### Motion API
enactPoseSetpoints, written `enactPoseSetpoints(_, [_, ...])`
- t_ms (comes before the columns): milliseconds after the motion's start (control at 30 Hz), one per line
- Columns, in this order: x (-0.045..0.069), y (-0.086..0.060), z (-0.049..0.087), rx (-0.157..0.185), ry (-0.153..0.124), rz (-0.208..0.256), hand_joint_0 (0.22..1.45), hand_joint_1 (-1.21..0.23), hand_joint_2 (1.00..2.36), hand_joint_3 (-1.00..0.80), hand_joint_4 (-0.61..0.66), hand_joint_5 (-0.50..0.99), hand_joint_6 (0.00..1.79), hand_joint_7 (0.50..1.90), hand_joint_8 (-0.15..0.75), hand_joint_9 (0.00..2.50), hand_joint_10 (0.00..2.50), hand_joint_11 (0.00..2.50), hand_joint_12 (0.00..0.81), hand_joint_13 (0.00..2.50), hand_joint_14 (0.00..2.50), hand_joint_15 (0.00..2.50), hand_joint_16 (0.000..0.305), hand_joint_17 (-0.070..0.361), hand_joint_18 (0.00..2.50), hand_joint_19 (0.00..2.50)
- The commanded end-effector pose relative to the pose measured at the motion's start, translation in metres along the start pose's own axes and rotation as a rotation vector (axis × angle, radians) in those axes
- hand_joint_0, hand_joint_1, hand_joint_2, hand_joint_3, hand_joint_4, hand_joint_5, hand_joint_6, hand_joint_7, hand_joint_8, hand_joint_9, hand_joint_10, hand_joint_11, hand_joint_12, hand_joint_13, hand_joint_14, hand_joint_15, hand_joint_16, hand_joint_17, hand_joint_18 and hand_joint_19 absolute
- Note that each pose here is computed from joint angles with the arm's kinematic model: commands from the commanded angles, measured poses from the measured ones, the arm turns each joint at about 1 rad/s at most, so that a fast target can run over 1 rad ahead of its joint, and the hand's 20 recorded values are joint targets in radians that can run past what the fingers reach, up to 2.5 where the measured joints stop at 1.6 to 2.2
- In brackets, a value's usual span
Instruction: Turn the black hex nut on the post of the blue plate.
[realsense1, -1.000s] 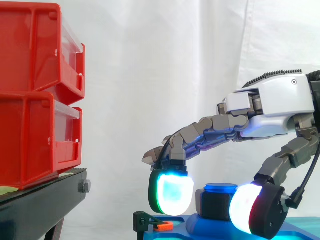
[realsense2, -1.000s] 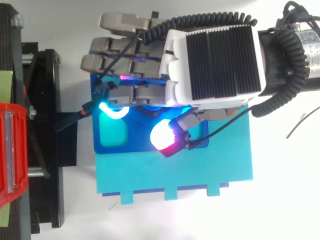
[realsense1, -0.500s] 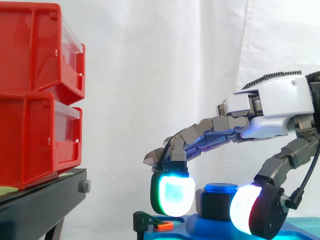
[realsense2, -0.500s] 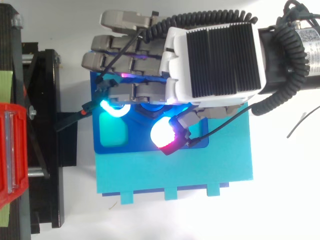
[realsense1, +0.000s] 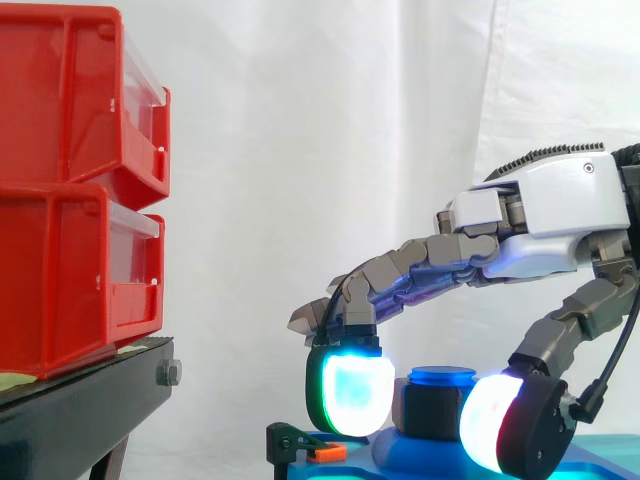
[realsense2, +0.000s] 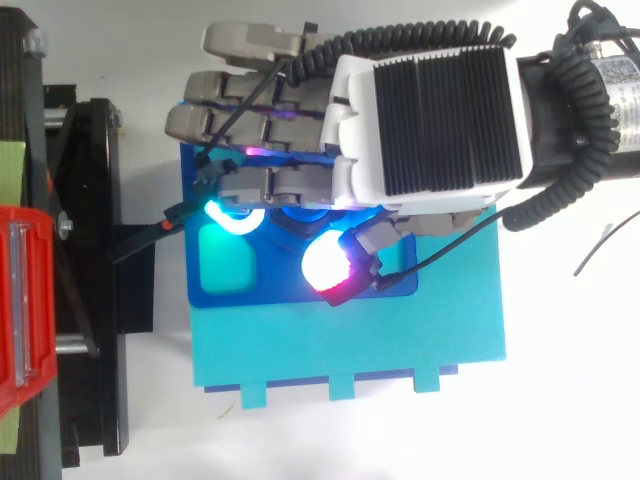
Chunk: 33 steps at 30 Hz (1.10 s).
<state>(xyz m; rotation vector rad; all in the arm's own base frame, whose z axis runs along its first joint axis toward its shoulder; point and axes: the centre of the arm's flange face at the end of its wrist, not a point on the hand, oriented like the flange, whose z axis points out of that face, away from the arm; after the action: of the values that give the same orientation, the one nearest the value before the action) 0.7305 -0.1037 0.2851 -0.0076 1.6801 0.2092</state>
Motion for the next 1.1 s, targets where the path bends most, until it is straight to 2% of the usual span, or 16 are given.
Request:
enactPoseSetpoints(0, [0.0, 0.0, 0.0, 0.0, 0.0, 0.001, 0.59, -0.8, 1.01, -0.41, 0.17, -0.19, 0.5, 1.08, 0.207, 0.24, 0.0, 0.0, 0.329, 0.2, 0.0, 0.0, 0.045, 0.102, 0.06, 0.0])
enactPoseSetpoints(1067, [0.0007, -0.0001, -0.0003, 0.0, 0.002, 0.0, 0.62, -0.81, 1.01, -0.41, 0.16, -0.18, 0.5, 1.15, 0.206, 0.28, 0.0, 0.0, 0.328, 0.23, 0.0, 0.0, 0.045, 0.1, 0.11, 0.0])
